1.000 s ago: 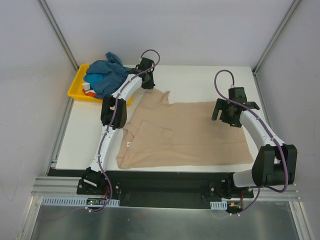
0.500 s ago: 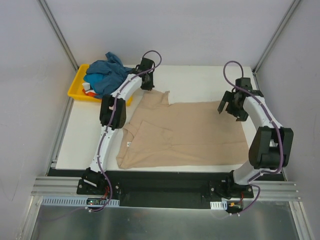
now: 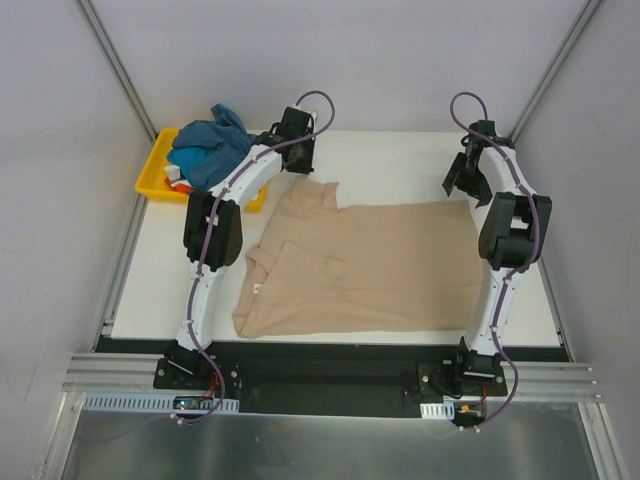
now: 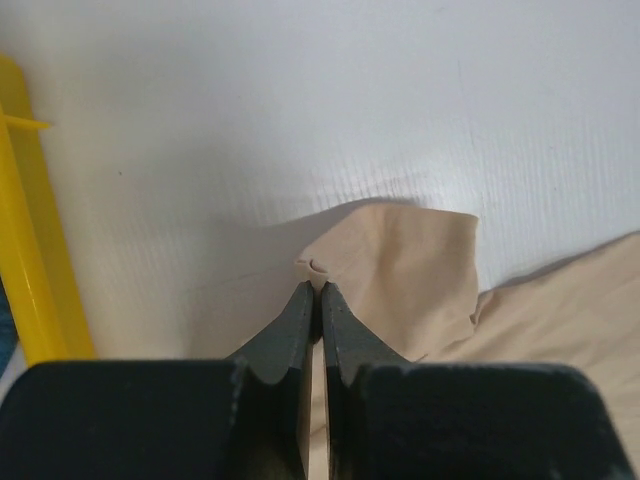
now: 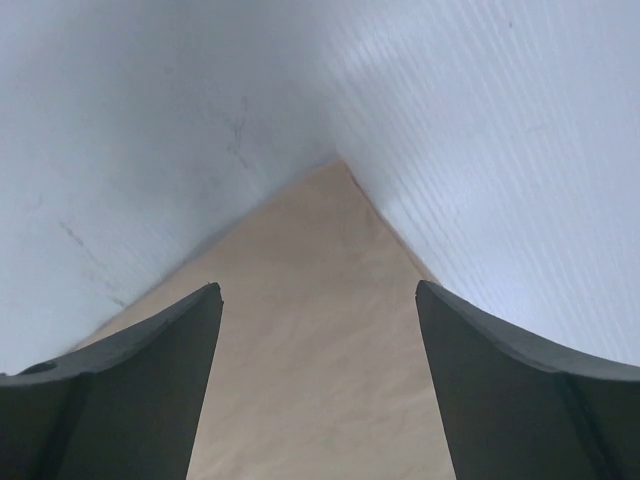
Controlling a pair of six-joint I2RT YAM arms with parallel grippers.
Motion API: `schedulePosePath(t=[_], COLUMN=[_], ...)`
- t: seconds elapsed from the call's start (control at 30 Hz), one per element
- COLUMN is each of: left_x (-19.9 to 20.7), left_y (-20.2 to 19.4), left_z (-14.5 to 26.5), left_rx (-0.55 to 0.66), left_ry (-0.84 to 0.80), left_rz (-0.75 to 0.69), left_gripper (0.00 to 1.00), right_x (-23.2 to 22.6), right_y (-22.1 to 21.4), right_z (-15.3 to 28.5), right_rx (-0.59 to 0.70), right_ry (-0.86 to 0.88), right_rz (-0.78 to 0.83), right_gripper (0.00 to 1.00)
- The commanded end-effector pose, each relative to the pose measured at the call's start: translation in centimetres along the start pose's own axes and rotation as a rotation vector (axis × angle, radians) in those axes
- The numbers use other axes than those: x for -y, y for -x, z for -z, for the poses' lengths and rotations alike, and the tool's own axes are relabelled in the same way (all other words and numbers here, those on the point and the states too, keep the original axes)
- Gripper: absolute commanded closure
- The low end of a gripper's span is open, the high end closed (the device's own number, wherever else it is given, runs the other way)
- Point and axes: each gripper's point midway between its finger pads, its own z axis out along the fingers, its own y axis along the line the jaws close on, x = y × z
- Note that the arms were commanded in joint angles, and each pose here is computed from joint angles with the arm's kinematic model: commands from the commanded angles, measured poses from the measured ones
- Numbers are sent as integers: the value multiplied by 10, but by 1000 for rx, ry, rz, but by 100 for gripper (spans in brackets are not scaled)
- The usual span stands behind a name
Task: Fold and stack the t-shirts
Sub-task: Grap the side of the flattened tshirt furthest away from the robot with both arms
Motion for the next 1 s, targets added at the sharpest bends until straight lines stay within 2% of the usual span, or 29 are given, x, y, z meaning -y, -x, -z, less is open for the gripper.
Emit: schedulePosePath(t=[0.0,0.23,0.33,0.43,0.57,0.67,0.83,0.97], left_x=[12,20,21,23,28,35,44,49], left_y=[18,3,0,-3,-2,-2,-6,-26], left_z=[31,42,47,51,58,66,86,96], left_rx=[63,37,33,30,35,39,51,32], left_ry=[-47,-78,-85,-90,-108,-132,-145,-130], left_rz=[-67,-78,-76,-65,-72,-79,-115,-162], left_gripper=[100,100,100,100,100,100,100,100], right_x=[6,4,-3,-6,-3,-1,-3,-10], right_y=[15,27,19,2,-4,4,11,13], right_z=[-10,-41,-51,-56,-53,-44,-27,-1], right_rx=[-12,-19,-54,-105,-98,-65,-28,24], right_ry=[-28,-29,13,34,38,41,76,161], right_rz=[27,49,63,58,58,74,108,125], right_gripper=[19,20,25,36,65,79,93,99])
